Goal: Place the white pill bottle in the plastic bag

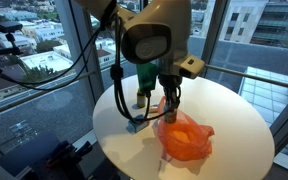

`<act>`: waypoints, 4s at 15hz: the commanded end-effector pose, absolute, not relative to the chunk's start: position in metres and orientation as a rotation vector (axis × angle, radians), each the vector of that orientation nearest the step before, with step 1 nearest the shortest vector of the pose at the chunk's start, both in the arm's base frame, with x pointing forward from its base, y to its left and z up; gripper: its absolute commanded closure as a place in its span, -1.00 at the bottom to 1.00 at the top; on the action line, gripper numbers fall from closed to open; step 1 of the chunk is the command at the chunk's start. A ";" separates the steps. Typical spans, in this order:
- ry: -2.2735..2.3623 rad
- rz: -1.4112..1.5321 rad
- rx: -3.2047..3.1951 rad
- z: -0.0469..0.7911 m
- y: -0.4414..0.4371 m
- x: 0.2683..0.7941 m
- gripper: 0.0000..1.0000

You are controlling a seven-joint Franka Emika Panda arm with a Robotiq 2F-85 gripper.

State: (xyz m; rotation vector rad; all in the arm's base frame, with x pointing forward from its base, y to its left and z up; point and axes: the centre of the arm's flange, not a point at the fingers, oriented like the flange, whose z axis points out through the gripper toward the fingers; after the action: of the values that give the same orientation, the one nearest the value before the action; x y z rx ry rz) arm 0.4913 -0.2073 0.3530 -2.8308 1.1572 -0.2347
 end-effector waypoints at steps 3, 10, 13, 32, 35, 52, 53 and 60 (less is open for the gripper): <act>1.158 -0.110 -2.814 0.340 -0.215 0.494 0.61; 1.228 -0.008 -2.809 0.325 -0.231 0.477 0.61; 1.258 0.015 -2.794 0.320 -0.241 0.471 0.61; 1.229 0.060 -2.875 0.292 -0.226 0.480 0.61; 1.203 0.040 -2.884 0.292 -0.222 0.480 -0.18; 0.747 0.027 -2.890 0.354 -0.147 0.470 -1.00; 0.698 0.036 -2.882 0.362 -0.139 0.468 -1.00; 0.522 0.119 -2.905 0.424 -0.082 0.456 -1.00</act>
State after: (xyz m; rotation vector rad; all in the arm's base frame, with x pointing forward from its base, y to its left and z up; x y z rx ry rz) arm 0.4655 -0.1004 0.3906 -2.8841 0.5510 0.1067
